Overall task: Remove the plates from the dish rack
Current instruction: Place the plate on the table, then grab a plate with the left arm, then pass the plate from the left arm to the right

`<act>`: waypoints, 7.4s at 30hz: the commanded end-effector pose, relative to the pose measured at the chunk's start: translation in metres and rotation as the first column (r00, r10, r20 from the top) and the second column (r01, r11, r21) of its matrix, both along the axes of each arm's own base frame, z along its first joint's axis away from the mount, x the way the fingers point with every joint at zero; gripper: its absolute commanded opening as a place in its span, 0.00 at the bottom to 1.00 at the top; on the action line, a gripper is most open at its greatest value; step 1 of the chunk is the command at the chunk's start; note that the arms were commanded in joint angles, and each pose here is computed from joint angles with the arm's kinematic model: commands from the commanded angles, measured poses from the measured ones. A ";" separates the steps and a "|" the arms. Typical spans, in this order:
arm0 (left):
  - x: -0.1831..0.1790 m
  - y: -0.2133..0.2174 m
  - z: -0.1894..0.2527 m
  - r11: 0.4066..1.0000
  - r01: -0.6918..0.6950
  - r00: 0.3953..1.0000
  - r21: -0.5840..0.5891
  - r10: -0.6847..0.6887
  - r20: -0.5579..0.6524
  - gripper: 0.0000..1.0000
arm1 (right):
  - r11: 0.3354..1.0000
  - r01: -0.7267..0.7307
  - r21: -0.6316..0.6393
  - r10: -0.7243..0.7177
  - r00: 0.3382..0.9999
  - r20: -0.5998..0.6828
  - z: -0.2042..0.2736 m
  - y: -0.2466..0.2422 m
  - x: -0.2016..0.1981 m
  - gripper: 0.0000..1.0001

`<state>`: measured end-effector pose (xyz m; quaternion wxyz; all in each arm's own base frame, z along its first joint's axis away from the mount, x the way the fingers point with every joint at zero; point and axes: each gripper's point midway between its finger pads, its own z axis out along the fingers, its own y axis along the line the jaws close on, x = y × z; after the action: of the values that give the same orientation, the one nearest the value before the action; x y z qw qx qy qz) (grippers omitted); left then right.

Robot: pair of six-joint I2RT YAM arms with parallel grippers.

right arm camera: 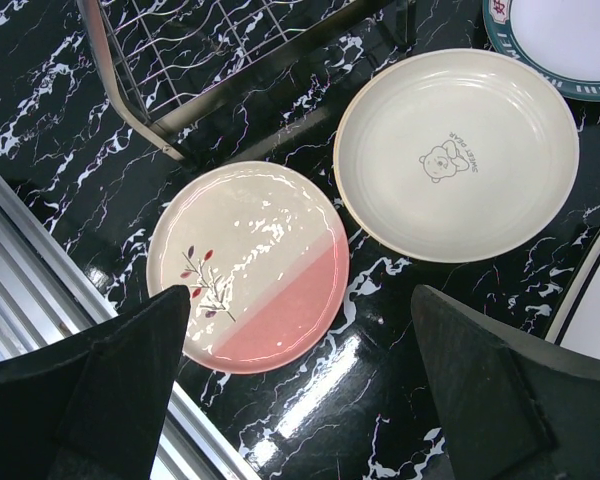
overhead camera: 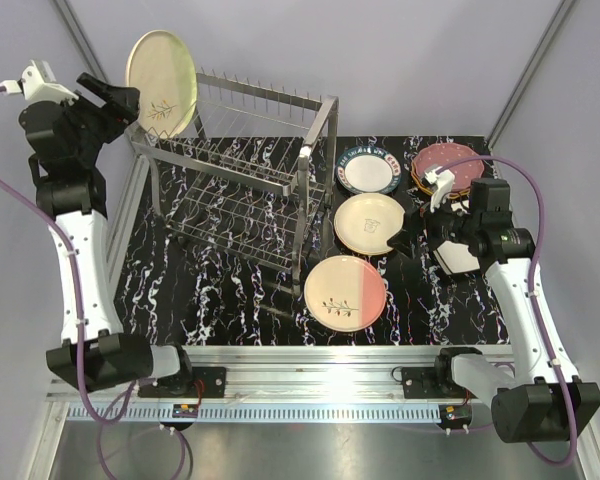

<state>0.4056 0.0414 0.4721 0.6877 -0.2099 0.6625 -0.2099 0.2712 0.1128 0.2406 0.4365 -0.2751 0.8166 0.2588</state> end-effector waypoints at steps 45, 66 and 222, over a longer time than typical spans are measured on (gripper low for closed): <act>0.030 -0.039 0.052 0.740 -0.005 0.895 0.672 -0.296 0.333 0.00 | 1.000 0.011 0.005 -0.012 0.998 0.069 0.011 -0.005 0.004 1.00; -0.010 -0.041 0.162 0.841 -0.193 0.719 0.505 -0.229 0.657 0.00 | 1.000 0.014 0.014 -0.015 0.999 0.045 0.006 -0.005 0.007 1.00; -0.193 -0.096 -0.191 0.845 0.176 0.975 0.506 -0.220 0.028 0.99 | 0.959 -0.067 0.276 0.216 0.803 -0.555 -0.088 0.018 0.001 0.02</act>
<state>0.2105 -0.0621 0.2657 0.6921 0.0628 0.7082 -0.1249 0.2652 0.1192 0.1391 0.1533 -0.1643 0.8729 0.4330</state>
